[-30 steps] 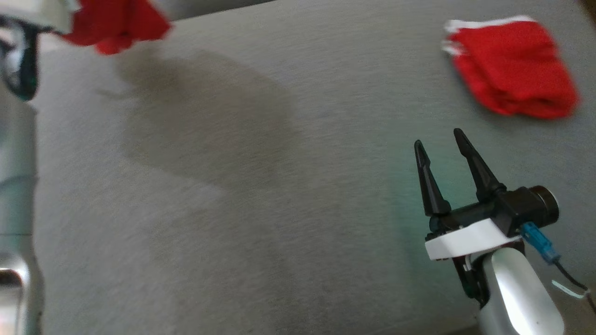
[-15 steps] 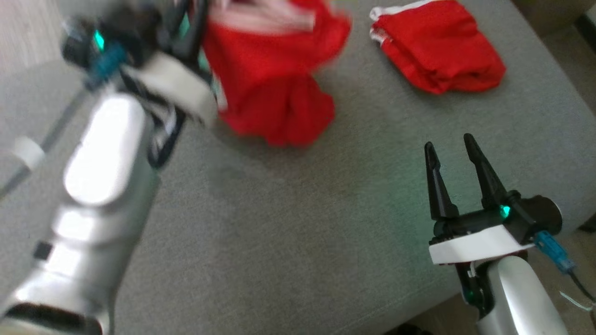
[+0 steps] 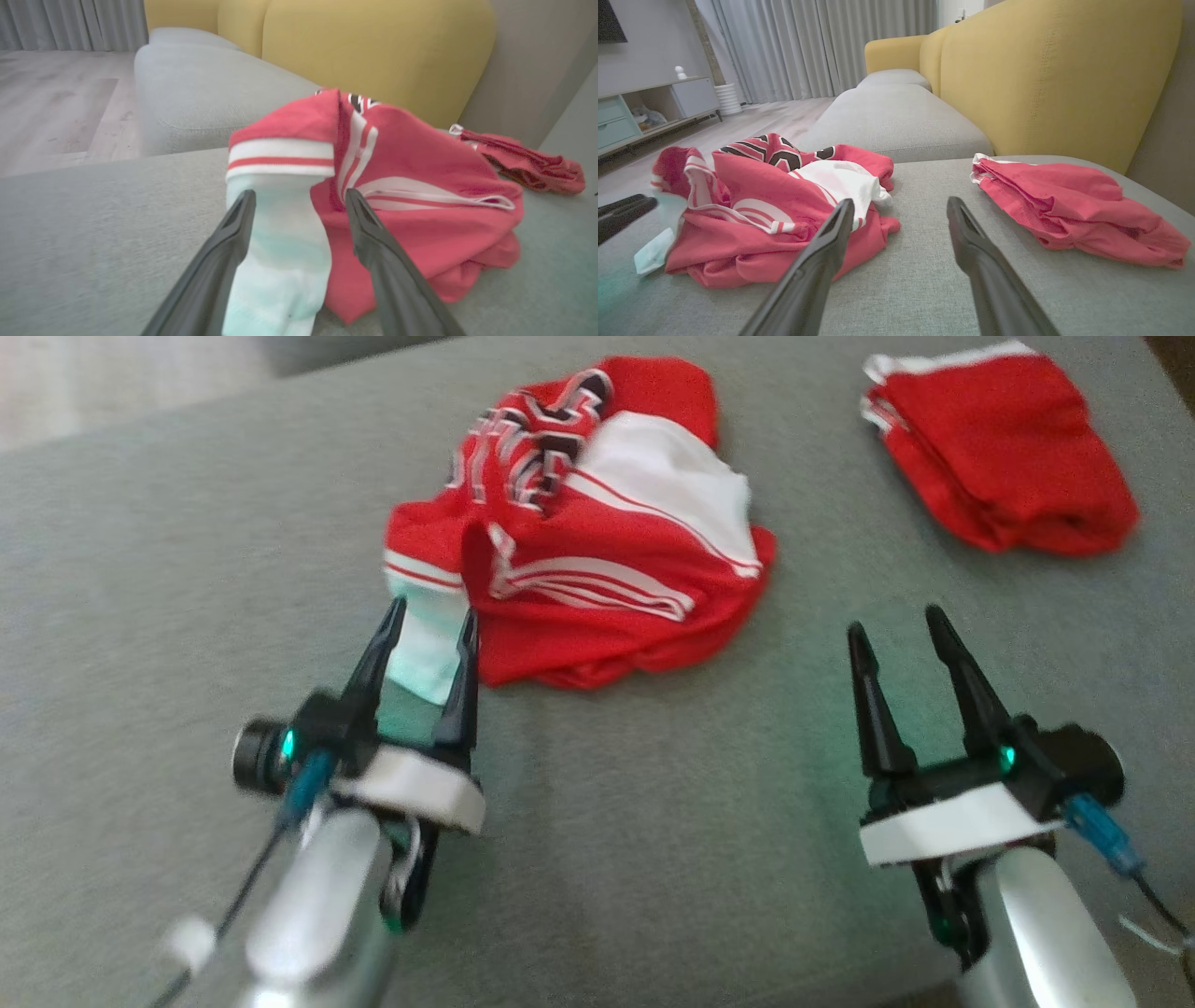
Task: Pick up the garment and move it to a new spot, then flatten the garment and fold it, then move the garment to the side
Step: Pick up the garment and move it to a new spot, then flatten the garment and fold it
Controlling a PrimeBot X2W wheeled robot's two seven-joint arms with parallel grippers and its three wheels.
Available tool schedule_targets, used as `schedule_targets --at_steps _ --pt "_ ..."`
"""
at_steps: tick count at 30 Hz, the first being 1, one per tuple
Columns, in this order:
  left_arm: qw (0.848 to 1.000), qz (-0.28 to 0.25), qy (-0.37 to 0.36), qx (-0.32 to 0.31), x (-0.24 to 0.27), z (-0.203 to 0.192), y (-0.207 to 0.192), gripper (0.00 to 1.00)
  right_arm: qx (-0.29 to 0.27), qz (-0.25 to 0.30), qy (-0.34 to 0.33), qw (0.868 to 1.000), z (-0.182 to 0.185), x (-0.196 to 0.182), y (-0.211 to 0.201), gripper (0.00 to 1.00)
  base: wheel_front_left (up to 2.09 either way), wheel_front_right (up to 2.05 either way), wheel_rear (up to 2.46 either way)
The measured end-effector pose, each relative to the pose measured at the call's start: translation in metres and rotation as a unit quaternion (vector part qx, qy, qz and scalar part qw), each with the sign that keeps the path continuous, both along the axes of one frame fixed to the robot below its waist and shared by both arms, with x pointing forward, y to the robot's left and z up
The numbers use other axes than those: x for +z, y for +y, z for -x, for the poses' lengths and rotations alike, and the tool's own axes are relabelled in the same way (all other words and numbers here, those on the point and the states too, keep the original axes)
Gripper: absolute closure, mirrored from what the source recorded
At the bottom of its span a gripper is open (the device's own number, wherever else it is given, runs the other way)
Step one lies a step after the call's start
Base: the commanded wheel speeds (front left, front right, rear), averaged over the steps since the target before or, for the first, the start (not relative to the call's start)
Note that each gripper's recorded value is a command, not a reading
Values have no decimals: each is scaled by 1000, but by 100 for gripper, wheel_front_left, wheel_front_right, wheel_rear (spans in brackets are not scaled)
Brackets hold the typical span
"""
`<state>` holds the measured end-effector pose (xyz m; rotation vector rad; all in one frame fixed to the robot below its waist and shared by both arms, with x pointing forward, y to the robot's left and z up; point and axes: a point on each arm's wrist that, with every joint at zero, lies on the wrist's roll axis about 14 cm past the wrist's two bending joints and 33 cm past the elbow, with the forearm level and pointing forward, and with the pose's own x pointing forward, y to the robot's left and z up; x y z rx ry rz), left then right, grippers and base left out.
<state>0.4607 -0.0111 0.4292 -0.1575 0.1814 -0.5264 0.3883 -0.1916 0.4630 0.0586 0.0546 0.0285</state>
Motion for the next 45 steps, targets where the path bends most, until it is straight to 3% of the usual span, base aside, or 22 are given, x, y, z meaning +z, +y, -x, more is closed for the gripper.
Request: schedule_targets --at_steps 8,14,24,45 --pt "987 -4 -25 159 22 64 101 0 31 -15 6 999 18 -4 24 0 0 0 0" --pt "974 -16 -58 220 44 110 140 0 59 -25 -2 998 36 2 44 0 0 0 0" --pt "965 -16 -97 243 68 133 151 0 104 -24 -33 994 37 22 72 0 0 0 0" --pt "967 -29 -100 233 67 131 145 0 98 -33 -20 994 45 14 70 0 0 0 0"
